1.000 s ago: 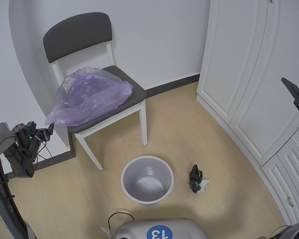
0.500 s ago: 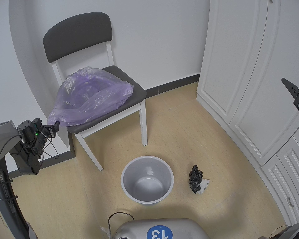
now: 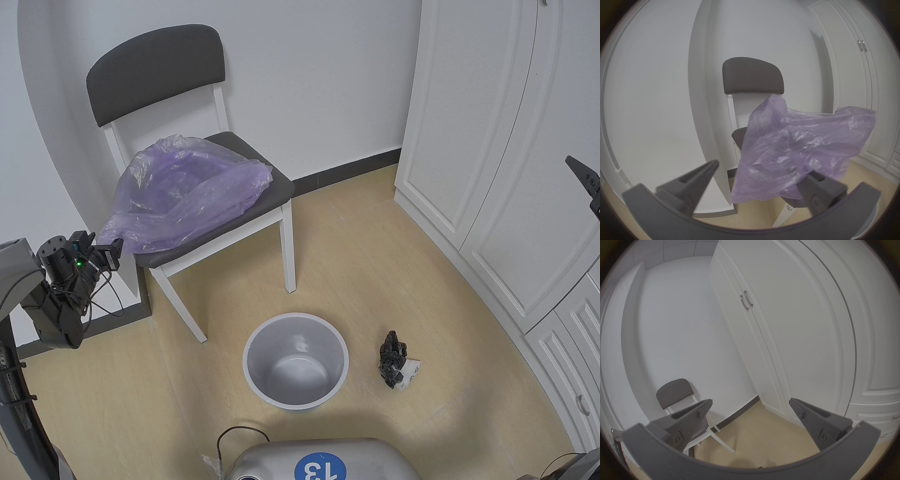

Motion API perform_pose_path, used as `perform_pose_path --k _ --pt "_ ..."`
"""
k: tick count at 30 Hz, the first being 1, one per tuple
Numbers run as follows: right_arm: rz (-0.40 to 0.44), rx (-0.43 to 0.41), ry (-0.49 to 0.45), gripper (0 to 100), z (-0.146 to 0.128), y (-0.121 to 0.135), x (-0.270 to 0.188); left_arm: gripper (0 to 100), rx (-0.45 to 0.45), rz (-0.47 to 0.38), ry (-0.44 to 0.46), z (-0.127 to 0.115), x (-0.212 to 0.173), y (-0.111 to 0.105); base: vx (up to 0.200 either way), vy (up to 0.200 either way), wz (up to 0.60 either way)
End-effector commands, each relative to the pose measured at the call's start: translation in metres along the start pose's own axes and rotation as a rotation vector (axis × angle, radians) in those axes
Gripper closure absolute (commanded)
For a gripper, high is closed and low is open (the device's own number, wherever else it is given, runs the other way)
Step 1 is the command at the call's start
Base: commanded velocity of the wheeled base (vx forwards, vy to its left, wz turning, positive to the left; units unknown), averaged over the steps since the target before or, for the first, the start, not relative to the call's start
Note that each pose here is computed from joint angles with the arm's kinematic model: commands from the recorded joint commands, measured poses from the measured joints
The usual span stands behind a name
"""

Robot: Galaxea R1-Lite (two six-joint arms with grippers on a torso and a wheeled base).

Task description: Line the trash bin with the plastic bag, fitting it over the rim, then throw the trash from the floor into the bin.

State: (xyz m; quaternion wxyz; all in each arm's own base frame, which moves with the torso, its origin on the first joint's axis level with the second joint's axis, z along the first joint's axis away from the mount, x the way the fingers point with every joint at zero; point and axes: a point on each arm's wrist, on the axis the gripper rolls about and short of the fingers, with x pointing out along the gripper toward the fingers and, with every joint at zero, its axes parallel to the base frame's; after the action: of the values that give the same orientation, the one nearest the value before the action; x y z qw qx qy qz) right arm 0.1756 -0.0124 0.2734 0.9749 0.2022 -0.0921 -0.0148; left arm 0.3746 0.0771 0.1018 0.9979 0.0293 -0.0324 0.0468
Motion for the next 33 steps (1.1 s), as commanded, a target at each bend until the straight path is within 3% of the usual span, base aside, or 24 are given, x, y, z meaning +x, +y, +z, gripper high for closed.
perform_pose_path --k 1,8,12,20,26,33 --pt "0.009 0.000 0.005 0 0.000 0.000 0.000 100 -0.001 -0.009 0.001 0.000 -0.002 -0.003 0.000 0.000 0.00" --pt "0.012 0.000 0.007 0 0.000 0.000 0.000 100 -0.004 -0.031 0.006 0.000 -0.005 -0.011 0.000 0.000 0.00" --pt "0.012 0.000 0.006 0 0.000 0.000 0.001 100 -0.026 -0.060 -0.031 0.013 -0.008 -0.023 0.000 0.000 0.00" --pt "0.040 0.024 0.060 0 -0.019 0.019 0.009 100 -0.055 -0.165 -0.155 0.076 -0.031 -0.059 0.000 0.000 0.00" --pt "0.036 0.033 0.078 0 -0.042 0.036 0.016 100 -0.071 -0.265 -0.174 0.118 -0.055 -0.089 0.000 0.000 0.00" --pt "0.055 0.000 0.112 0 -0.057 0.035 0.012 100 -0.069 -0.337 -0.163 0.132 -0.065 -0.113 0.000 0.000 0.00"
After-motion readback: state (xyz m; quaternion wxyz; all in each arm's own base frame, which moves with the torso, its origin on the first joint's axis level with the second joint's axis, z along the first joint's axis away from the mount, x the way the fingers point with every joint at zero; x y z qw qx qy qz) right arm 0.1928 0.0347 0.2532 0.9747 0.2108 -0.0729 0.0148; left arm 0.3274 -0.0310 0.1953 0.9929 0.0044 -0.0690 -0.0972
